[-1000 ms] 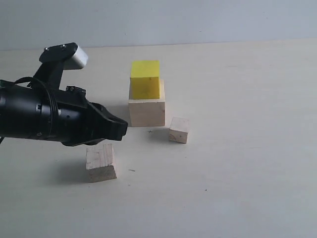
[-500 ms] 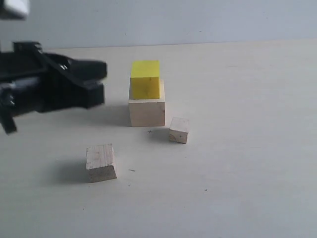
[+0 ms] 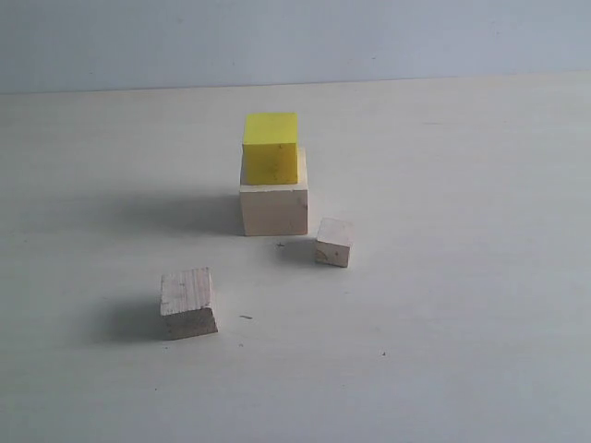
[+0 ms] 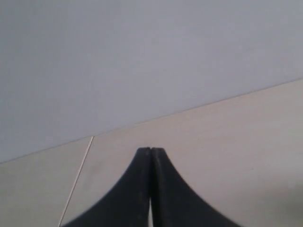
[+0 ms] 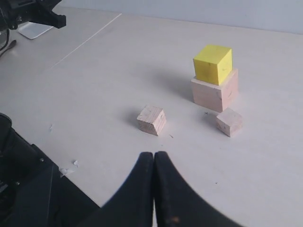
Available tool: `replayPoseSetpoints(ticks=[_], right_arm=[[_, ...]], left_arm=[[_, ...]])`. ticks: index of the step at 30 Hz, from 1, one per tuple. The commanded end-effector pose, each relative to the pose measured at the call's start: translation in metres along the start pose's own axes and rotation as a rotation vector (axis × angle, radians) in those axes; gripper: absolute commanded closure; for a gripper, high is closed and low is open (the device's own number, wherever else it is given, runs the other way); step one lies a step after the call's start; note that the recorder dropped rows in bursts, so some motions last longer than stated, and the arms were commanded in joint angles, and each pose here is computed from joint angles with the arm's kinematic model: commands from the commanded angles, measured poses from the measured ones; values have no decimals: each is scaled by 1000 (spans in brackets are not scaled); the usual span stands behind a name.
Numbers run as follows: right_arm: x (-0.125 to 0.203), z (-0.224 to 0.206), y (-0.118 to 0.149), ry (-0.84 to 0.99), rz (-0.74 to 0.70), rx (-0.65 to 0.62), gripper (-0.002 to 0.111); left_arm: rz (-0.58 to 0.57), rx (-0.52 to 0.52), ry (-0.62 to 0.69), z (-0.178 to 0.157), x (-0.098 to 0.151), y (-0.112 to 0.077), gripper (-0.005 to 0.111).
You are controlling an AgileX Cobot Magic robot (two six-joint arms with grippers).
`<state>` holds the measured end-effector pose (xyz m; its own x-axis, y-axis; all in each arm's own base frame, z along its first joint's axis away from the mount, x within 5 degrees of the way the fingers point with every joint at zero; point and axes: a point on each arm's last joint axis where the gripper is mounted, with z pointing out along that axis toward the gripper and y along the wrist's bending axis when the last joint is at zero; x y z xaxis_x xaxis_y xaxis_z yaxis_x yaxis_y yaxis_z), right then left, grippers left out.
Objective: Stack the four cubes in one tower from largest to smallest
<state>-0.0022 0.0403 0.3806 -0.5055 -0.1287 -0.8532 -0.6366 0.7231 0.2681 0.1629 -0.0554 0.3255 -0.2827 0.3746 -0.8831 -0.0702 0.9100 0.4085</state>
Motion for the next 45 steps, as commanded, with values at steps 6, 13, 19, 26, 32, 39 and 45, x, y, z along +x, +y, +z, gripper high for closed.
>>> replayPoseSetpoints(ticks=[6,13,19,26,32,39,45], right_arm=[[0,0,-1,-23,43,5,108],[2,-1,0,-4,42,2,108],[2,-1,0,-4,34,4,108],[2,-1,0,-1,34,4,108],[2,-1,0,-1,34,5,108],[2,-1,0,-5,34,6,108],[2,-1,0,-1,34,5,108]], left_arm=[[-72,609,-126,-2,-6,-64,107],[-231,887,112,6,25,-116,107],[-429,815,18,10,-2,-77,107],[-765,757,73,32,-9,-44,107],[-1152,970,241,33,-11,-38,107],[-1424,1046,341,32,-25,-24,107],[-1306,902,59,41,-62,11,107]])
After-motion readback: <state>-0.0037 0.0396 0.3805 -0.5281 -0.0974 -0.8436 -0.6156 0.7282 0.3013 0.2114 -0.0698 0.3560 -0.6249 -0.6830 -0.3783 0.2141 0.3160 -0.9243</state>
